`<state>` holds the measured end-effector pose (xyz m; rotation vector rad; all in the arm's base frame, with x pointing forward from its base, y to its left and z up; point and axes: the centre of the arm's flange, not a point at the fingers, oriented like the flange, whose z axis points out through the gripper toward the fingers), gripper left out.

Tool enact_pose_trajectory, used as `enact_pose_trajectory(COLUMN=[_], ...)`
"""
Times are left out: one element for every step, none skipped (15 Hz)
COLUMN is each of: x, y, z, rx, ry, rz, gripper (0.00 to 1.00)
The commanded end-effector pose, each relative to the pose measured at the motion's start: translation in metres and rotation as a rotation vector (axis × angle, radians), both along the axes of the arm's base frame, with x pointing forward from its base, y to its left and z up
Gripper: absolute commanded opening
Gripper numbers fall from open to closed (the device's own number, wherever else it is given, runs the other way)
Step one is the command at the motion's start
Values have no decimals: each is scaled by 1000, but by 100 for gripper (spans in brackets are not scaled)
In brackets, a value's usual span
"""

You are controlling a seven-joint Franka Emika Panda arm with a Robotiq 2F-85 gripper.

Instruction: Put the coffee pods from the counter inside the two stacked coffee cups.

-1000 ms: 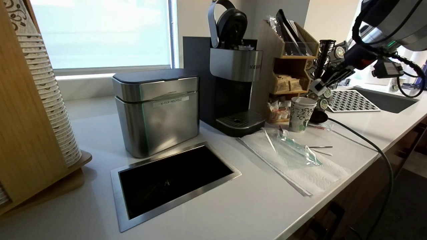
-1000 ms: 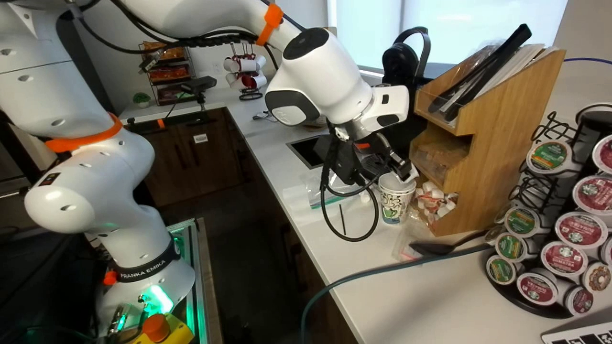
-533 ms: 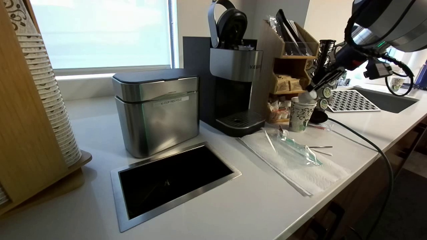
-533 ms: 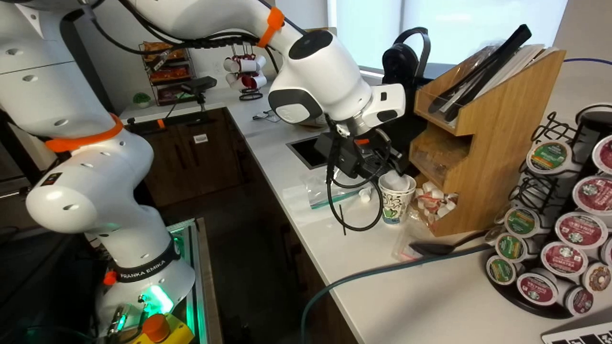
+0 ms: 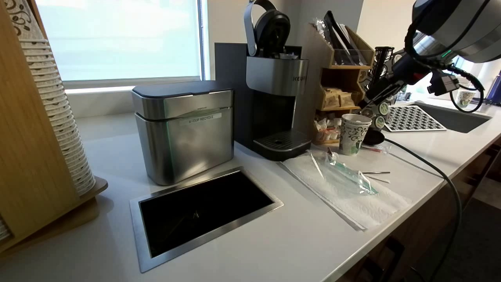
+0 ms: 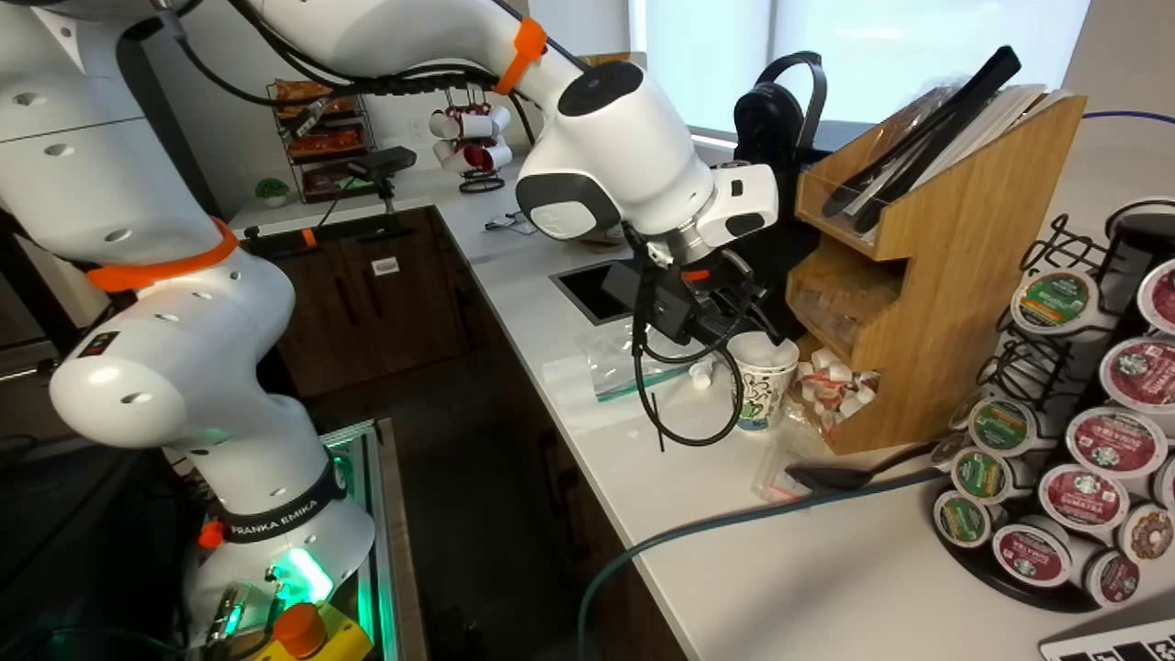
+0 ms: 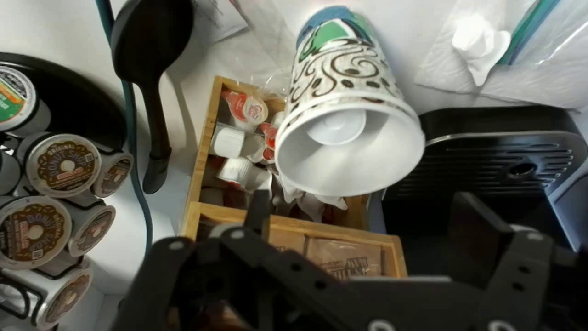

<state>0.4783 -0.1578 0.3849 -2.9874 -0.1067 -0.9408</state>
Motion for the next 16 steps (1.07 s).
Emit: enact_pose_trajectory(x=[-3, -4, -4, -3, -3, -5, -7, -11, -14, -17, -20, -23, -25, -26, -27, -23], y=[8, 10, 13, 15, 18, 20, 20, 18, 21, 19, 18, 15, 16, 18, 25, 32], z=[-11, -14, -20, -25, -32, -37, -41, -44, -46, -46, -44, -41, -35, -28, -24, -20], rx=[-35, -55, -99, -151, -212, -254, -307, -360, -411, -457, -487, -515, -536, -549, -548, -551], ry=[77, 97, 142, 177, 197, 211, 216, 215, 208, 208, 213, 219, 220, 221, 222, 231], rz=[79, 97, 117, 139, 155, 167, 180, 190, 201, 217, 240, 253, 267, 280, 305, 339], gripper=[100, 100, 100, 100, 100, 100, 100, 100, 100, 100, 100, 100, 100, 100, 100, 100])
